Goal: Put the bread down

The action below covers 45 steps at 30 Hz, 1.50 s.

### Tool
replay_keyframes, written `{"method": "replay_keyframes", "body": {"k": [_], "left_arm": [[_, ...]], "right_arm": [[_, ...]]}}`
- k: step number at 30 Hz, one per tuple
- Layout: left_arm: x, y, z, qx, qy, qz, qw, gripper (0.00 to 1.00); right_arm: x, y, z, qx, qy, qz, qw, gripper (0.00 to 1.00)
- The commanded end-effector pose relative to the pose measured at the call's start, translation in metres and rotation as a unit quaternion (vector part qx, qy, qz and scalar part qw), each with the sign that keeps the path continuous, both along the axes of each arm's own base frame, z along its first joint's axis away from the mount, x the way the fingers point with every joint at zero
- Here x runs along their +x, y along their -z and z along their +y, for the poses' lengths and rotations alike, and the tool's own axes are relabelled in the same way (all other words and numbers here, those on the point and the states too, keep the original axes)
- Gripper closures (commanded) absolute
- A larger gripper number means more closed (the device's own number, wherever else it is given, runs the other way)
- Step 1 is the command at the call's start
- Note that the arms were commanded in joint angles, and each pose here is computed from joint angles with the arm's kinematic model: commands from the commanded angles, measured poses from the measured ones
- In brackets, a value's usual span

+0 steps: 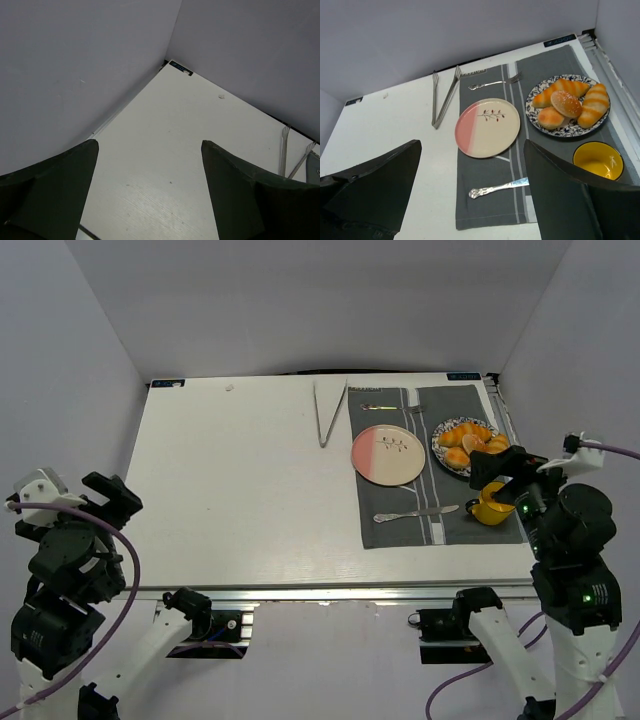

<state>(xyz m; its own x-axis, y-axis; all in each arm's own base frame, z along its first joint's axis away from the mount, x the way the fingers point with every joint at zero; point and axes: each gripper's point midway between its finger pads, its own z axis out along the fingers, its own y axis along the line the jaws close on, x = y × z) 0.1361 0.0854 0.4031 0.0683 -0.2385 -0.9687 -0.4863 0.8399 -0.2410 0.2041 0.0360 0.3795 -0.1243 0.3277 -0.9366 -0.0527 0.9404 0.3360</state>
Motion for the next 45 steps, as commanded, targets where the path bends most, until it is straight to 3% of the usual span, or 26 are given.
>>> {"method": "replay_keyframes", "body": {"k": [1,6,8,10,13,16,19,20,21,23,26,28,29,30,31,32,34,35,41,45], "left_arm": [[-0.010,0.000,0.012,0.011,-0.025,0.010,1.000,0.05],[-0.018,-0.004,0.017,0.000,-0.034,-0.008,0.999,0.05],[-0.017,-0.004,0.017,-0.002,-0.034,-0.010,0.999,0.05],[-0.013,-0.004,0.014,-0.004,-0.032,-0.009,0.999,0.05],[-0.001,-0.003,0.005,-0.004,-0.023,-0.004,1.000,0.05],[0.016,-0.004,-0.006,-0.004,-0.011,0.002,1.000,0.05],[0.032,-0.001,-0.018,-0.003,0.006,0.012,1.000,0.05],[0.038,0.001,-0.022,-0.005,0.008,0.013,1.000,0.05],[0.043,0.004,-0.026,-0.004,0.013,0.018,1.000,0.05],[0.052,0.007,-0.033,0.000,0.022,0.022,1.000,0.05],[0.065,0.013,-0.040,0.014,0.029,0.038,0.999,0.05],[0.073,0.015,-0.045,0.019,0.034,0.044,0.998,0.05],[0.077,0.020,-0.048,0.026,0.038,0.053,0.998,0.05],[0.080,0.022,-0.051,0.028,0.043,0.056,0.997,0.05],[0.085,0.025,-0.054,0.031,0.045,0.062,0.997,0.05],[0.087,0.027,-0.056,0.032,0.049,0.064,0.996,0.04],[0.095,0.037,-0.064,0.035,0.062,0.076,0.995,0.05],[0.098,0.041,-0.067,0.036,0.067,0.081,0.994,0.05],[0.111,0.059,-0.081,0.051,0.084,0.108,0.989,0.05],[0.118,0.068,-0.089,0.053,0.095,0.119,0.987,0.04]], "right_arm": [[-0.011,-0.035,-0.011,0.006,0.025,-0.063,0.998,0.11],[-0.007,-0.058,0.019,-0.002,-0.062,-0.120,0.991,0.11],[0.005,-0.058,0.025,0.020,-0.067,-0.110,0.992,0.11],[0.025,-0.058,0.048,0.030,-0.119,-0.104,0.987,0.11],[0.059,-0.054,0.068,0.084,-0.147,-0.088,0.982,0.11],[0.095,-0.048,0.085,0.094,-0.143,-0.069,0.983,0.11],[0.132,-0.034,0.114,0.037,-0.120,-0.047,0.991,0.11],[0.138,-0.049,0.123,0.024,-0.119,-0.058,0.991,0.11],[0.156,-0.031,0.148,-0.002,-0.122,-0.031,0.992,0.11],[0.169,-0.042,0.168,-0.050,-0.120,-0.047,0.990,0.11],[0.212,-0.003,0.220,-0.141,-0.095,-0.017,0.985,0.11],[0.235,0.012,0.237,-0.143,-0.086,0.012,0.986,0.11],[0.255,0.058,0.254,-0.167,-0.089,0.059,0.980,0.11],[0.267,0.036,0.267,-0.152,-0.093,0.042,0.983,0.11],[0.287,0.080,0.283,-0.169,-0.090,0.078,0.978,0.11],[0.297,0.086,0.290,-0.173,-0.090,0.084,0.977,0.11],[0.314,0.072,0.301,-0.157,-0.080,0.075,0.981,0.11],[0.327,0.101,0.308,-0.162,-0.079,0.094,0.979,0.11],[0.349,0.161,0.299,-0.093,-0.062,0.134,0.985,0.11],[0.362,0.193,0.306,-0.090,-0.057,0.149,0.983,0.11]]}}
